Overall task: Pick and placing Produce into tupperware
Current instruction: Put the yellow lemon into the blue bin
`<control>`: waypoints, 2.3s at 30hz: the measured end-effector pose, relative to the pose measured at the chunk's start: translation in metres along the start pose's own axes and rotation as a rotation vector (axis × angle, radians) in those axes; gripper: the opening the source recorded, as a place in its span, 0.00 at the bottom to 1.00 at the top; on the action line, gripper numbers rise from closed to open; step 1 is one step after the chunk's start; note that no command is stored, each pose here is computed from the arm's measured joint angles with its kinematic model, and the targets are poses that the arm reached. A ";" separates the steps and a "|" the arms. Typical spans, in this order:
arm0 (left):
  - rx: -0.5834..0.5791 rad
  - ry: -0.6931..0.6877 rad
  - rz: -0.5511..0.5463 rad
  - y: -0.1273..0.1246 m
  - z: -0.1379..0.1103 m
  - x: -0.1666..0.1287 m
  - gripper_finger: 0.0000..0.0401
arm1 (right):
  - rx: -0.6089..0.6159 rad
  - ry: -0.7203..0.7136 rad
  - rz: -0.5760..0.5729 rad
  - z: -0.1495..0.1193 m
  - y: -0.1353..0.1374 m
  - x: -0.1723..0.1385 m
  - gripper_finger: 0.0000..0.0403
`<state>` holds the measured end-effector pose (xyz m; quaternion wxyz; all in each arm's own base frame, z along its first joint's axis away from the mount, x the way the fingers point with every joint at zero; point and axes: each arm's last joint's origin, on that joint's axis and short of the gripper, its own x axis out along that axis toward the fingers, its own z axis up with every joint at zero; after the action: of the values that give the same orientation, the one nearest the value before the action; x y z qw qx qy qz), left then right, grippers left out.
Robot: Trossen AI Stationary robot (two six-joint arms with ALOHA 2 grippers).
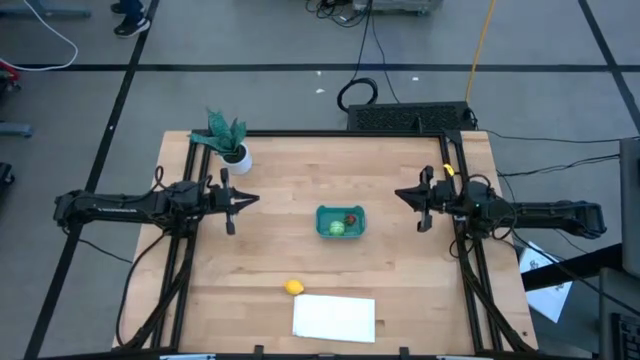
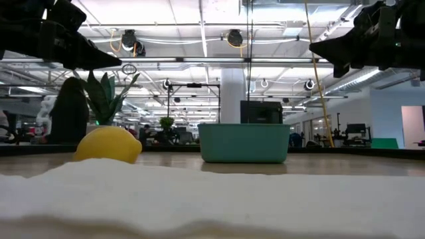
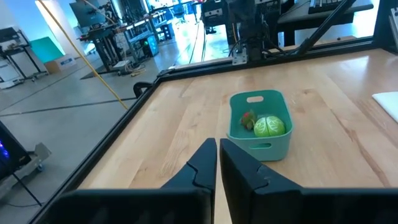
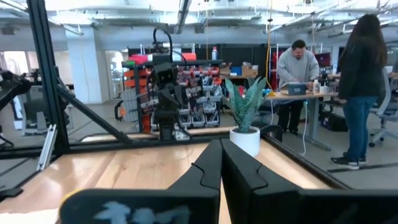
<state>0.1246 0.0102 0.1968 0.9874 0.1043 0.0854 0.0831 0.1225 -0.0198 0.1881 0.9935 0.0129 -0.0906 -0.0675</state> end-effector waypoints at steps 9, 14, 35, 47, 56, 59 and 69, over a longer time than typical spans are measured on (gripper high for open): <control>-0.012 -0.020 -0.007 0.000 0.002 0.000 0.06 | -0.002 0.005 0.000 -0.001 0.000 0.000 0.00; -0.044 -0.110 -0.066 0.000 0.010 -0.001 0.06 | -0.003 0.006 0.000 -0.001 0.000 0.000 0.00; -0.058 -0.430 -0.294 -0.014 0.038 -0.011 0.06 | -0.006 0.022 0.000 -0.002 0.000 0.000 0.00; -0.074 -0.271 -0.315 -0.024 0.057 0.009 0.06 | -0.006 0.036 -0.001 -0.004 0.000 0.000 0.00; -0.044 -0.066 -0.374 -0.034 0.081 0.033 0.06 | -0.006 0.041 -0.001 -0.004 0.000 0.000 0.00; -0.040 -0.033 -0.398 -0.038 0.089 0.039 0.06 | -0.010 0.041 -0.001 -0.004 0.000 0.000 0.00; -0.016 0.177 -0.477 -0.058 0.108 0.063 0.06 | -0.028 0.043 -0.001 -0.004 0.000 0.000 0.00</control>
<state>0.2147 -0.0552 0.2787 0.9685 0.0658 0.1932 -0.1426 0.1234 -0.0199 0.1837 0.9953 0.0004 -0.0681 -0.0689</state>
